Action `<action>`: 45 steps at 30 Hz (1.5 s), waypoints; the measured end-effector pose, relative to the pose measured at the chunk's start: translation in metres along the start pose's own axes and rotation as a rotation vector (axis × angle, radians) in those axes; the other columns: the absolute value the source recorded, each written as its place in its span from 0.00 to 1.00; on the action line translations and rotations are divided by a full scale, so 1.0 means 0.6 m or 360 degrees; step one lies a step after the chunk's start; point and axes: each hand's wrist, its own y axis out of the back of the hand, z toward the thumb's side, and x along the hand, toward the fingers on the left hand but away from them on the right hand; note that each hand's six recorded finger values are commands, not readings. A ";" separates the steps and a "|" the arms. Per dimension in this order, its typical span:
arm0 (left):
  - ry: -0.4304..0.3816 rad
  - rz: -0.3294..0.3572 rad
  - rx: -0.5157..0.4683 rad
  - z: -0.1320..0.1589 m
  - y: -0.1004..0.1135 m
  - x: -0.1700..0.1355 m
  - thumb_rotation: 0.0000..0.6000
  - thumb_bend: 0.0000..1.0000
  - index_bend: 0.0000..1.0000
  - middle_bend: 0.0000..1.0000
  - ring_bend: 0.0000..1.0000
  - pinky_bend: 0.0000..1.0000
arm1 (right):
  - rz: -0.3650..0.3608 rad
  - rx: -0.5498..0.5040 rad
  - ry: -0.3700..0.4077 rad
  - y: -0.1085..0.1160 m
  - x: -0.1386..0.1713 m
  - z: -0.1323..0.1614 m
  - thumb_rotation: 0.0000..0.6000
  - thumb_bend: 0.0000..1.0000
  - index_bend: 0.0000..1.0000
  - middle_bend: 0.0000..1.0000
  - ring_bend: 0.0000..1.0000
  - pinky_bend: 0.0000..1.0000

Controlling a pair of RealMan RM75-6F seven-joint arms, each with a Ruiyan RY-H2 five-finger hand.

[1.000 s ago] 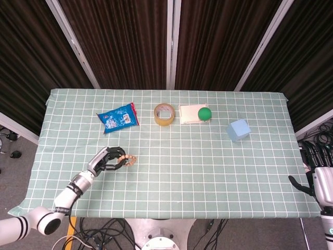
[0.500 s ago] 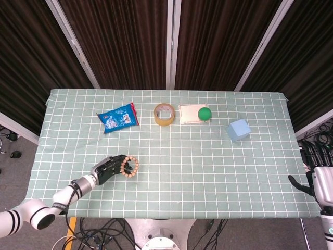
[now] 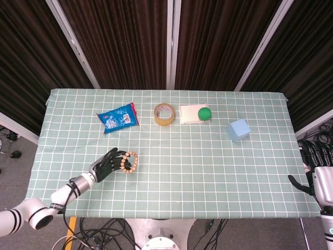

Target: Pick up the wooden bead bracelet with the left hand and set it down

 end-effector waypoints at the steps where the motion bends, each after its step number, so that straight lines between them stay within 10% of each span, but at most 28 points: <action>1: 0.0000 0.0005 -0.0019 0.000 -0.002 0.000 0.45 0.26 0.48 0.65 0.49 0.38 | 0.0001 -0.0005 0.0003 0.000 0.000 0.001 1.00 0.10 0.00 0.08 0.00 0.00; 10: 0.0014 0.0111 -0.0380 0.008 0.005 0.002 0.36 0.26 0.63 0.75 0.49 0.28 | -0.0012 -0.0010 -0.0002 0.005 0.006 -0.001 1.00 0.10 0.00 0.08 0.00 0.00; 25: 0.0069 0.0251 -0.0229 0.010 0.017 -0.006 0.29 0.26 0.53 0.65 0.44 0.10 | -0.0004 -0.0019 0.0007 0.003 0.008 0.003 1.00 0.10 0.00 0.08 0.00 0.00; 30: 0.0171 0.0270 -0.0239 0.001 0.017 -0.011 0.77 0.25 0.45 0.63 0.45 0.11 | -0.0008 -0.0017 0.0009 0.005 0.008 0.003 1.00 0.10 0.00 0.08 0.00 0.00; 45: 0.0231 0.0334 -0.0115 -0.002 0.031 -0.009 0.86 0.48 0.58 0.69 0.49 0.11 | -0.0015 -0.0023 0.0017 0.007 0.008 0.005 1.00 0.10 0.00 0.08 0.00 0.00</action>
